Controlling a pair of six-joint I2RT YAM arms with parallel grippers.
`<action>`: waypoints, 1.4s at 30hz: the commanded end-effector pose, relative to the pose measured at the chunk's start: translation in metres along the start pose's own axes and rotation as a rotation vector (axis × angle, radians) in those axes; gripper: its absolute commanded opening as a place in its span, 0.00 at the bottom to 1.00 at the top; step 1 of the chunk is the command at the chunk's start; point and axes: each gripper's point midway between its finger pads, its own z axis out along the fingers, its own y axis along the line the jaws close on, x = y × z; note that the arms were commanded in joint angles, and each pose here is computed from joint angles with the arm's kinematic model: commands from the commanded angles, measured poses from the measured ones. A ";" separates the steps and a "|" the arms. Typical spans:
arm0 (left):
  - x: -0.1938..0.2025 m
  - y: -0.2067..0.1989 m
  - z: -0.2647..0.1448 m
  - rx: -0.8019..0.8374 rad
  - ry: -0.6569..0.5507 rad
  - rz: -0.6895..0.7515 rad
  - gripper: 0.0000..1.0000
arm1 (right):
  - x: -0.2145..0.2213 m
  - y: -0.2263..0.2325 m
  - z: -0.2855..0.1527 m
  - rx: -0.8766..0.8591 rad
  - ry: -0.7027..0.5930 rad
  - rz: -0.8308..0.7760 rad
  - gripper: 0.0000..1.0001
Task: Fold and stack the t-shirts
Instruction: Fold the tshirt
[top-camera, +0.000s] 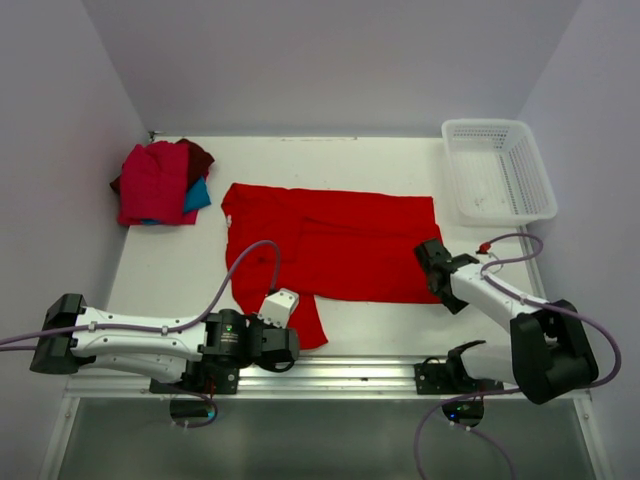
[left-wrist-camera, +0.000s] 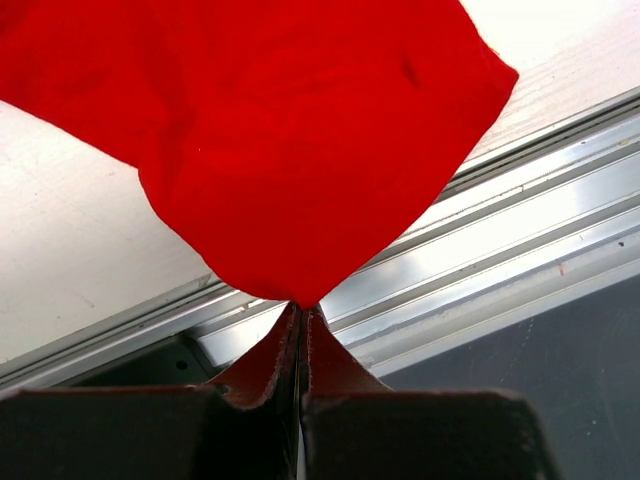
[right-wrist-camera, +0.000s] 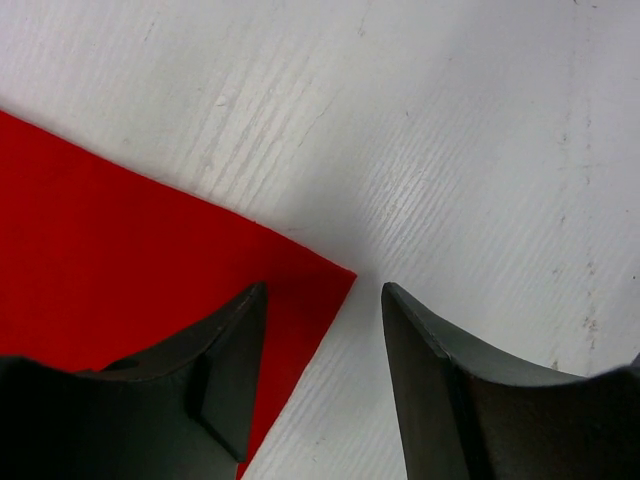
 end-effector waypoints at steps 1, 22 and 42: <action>-0.010 -0.002 -0.005 -0.005 -0.036 -0.022 0.00 | -0.018 0.003 -0.006 -0.004 -0.059 0.069 0.54; -0.008 0.004 -0.009 -0.012 -0.033 -0.063 0.00 | 0.002 0.013 0.008 -0.001 -0.006 0.079 0.00; -0.118 0.043 -0.043 -0.225 -0.439 -0.168 0.00 | -0.039 0.079 -0.034 -0.231 -0.017 -0.096 0.00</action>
